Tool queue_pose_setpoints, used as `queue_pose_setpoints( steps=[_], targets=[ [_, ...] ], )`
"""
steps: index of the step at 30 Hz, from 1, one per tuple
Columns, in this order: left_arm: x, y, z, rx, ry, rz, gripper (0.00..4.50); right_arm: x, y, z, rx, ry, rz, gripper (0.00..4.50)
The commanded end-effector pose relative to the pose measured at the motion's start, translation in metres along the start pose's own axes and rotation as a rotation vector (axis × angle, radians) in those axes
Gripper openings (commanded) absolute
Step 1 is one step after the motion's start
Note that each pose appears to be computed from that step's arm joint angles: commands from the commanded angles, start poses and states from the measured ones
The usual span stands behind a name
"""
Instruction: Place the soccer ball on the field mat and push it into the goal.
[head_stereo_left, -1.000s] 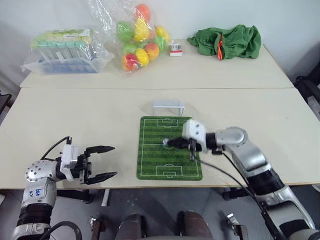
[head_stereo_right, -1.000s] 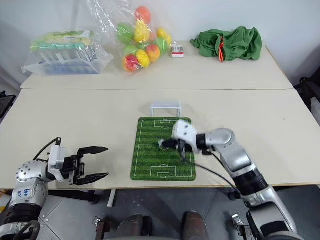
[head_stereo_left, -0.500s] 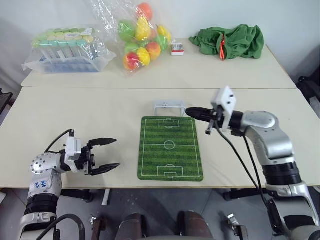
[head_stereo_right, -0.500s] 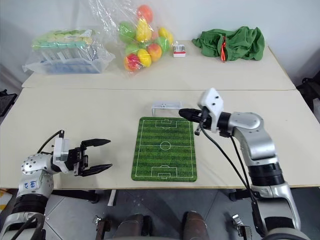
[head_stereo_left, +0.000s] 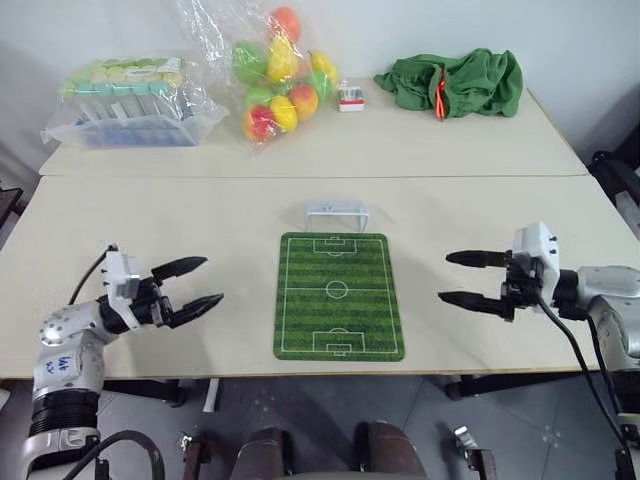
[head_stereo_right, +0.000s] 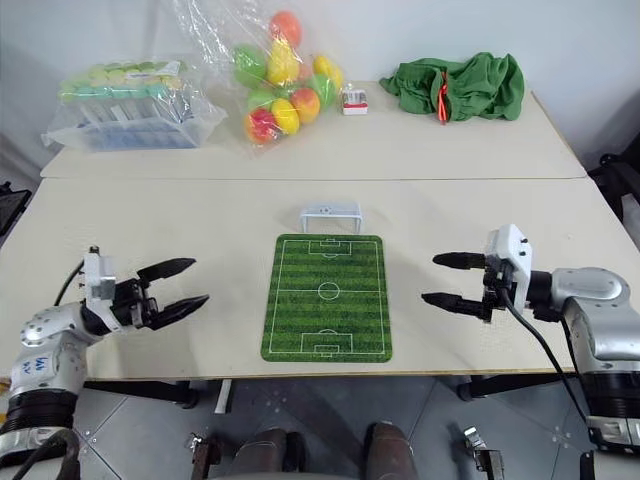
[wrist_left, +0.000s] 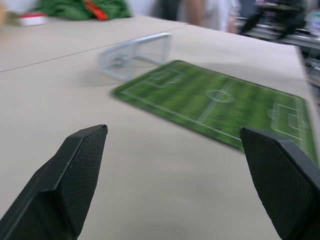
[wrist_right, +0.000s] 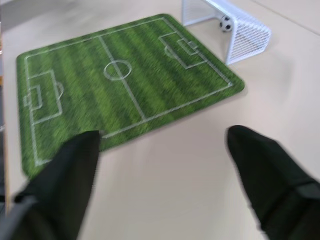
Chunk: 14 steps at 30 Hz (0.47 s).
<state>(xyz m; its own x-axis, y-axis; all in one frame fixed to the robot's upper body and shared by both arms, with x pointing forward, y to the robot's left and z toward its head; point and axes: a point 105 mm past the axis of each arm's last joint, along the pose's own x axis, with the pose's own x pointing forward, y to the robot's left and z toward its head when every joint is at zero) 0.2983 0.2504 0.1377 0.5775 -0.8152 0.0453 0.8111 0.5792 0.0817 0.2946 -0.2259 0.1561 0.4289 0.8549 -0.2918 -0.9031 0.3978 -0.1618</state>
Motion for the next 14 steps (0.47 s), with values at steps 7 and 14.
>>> queue_pose_setpoints(
  steps=[7,14],
  targets=[
    [-0.011,-0.009,0.006,0.014,0.039,0.040,4.50,-0.022,0.006,-0.004,-0.019,0.024,-0.053,4.48],
    [-0.019,-0.006,0.003,0.005,0.071,0.089,4.50,-0.022,0.012,-0.017,0.029,0.028,-0.119,4.48]
  ],
)
